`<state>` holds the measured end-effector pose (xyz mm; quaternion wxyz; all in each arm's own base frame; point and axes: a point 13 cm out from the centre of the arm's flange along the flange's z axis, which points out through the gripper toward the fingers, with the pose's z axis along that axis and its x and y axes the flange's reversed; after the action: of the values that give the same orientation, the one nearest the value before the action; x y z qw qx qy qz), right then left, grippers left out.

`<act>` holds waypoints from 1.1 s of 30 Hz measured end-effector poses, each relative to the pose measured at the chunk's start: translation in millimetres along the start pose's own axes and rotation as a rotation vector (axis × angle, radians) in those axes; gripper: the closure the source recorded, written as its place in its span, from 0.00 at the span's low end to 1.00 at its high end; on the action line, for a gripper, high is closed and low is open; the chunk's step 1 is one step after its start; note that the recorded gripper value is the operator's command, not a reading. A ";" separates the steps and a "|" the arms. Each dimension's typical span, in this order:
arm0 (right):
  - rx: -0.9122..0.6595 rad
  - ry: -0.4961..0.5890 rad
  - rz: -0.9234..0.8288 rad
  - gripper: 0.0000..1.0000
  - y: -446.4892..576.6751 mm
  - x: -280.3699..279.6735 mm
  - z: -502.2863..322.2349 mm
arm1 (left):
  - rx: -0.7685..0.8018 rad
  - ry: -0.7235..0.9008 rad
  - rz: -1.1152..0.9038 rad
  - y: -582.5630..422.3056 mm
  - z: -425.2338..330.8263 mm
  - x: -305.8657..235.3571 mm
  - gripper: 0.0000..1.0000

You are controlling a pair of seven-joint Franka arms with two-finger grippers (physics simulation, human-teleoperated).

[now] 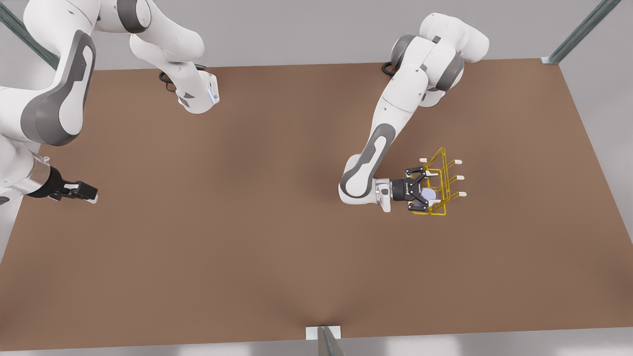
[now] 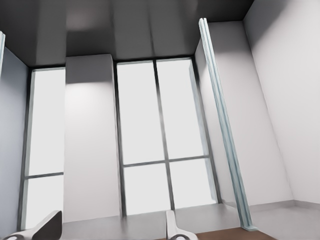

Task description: Place the cup on the cup holder

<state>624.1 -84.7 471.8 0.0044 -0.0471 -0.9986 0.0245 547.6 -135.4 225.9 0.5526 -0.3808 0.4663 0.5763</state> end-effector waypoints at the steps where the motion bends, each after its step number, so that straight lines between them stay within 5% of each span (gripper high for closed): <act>1: 0.000 0.000 0.000 0.00 0.0 0.0 -0.1 | 0.000 0.000 -0.001 0.0 0.0 0.0 0.00; 6: 0.000 0.001 -0.003 0.00 1.1 -0.2 0.5 | -0.022 0.150 -0.047 1.0 -11.5 -51.2 0.00; 13: 0.000 0.001 -0.005 0.00 1.9 -0.2 0.6 | -0.161 1.152 0.155 -33.1 42.8 -109.1 0.00; 17: 0.000 0.001 -0.005 0.00 1.9 -0.2 0.6 | 0.088 1.595 0.209 -13.1 112.3 -193.9 0.00; 20: 0.000 0.001 -0.005 0.00 2.0 -0.2 0.6 | 0.335 1.671 0.231 -3.9 142.9 -241.1 0.00; 24: 0.000 0.001 -0.005 0.00 1.9 -0.2 0.6 | 0.611 1.659 0.419 -17.3 120.1 -238.0 0.00; 33: 0.000 0.001 -0.004 0.00 0.9 -0.2 0.7 | 0.989 1.537 0.710 -36.3 114.4 -224.8 0.00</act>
<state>624.4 -83.8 471.1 0.0050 -0.0452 -0.9987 0.0245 614.6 -90.7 467.7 -0.0096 -0.2156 0.9755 0.0437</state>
